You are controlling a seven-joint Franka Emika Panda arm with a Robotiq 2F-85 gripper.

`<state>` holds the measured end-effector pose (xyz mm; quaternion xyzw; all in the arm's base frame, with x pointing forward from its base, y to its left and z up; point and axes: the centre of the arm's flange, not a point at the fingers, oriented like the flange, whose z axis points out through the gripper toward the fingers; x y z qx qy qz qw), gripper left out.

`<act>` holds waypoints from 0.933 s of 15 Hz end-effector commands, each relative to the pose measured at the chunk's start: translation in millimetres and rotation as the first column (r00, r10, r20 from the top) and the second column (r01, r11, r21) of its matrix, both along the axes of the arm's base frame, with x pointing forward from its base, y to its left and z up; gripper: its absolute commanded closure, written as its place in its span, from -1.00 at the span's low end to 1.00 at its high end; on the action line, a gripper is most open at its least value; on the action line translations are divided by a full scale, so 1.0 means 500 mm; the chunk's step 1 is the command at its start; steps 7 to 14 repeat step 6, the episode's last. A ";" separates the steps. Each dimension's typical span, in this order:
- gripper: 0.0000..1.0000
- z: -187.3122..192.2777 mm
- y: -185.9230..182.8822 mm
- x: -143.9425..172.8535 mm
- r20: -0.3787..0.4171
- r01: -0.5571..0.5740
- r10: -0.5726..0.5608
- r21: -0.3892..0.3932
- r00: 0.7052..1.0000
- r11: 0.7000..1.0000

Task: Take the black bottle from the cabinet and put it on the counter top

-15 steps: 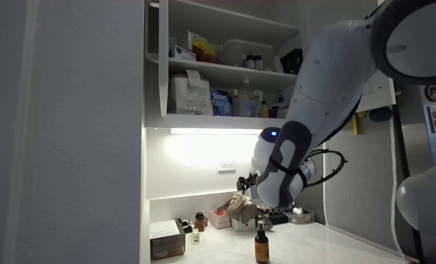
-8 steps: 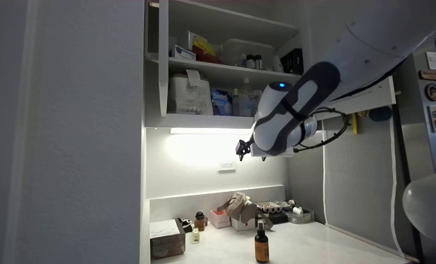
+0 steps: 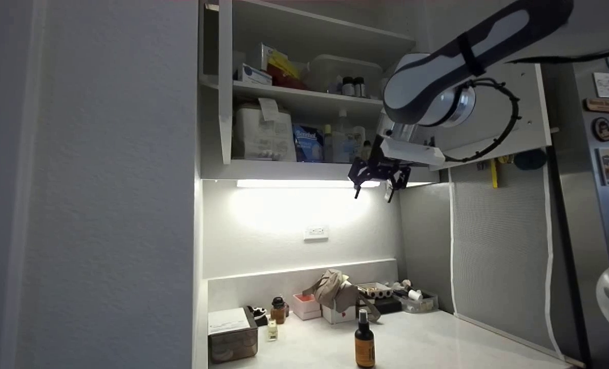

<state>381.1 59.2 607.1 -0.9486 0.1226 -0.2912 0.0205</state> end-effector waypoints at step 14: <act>-1.00 0.006 0.005 -0.005 -0.016 -0.016 0.016 0.005 1.000 1.000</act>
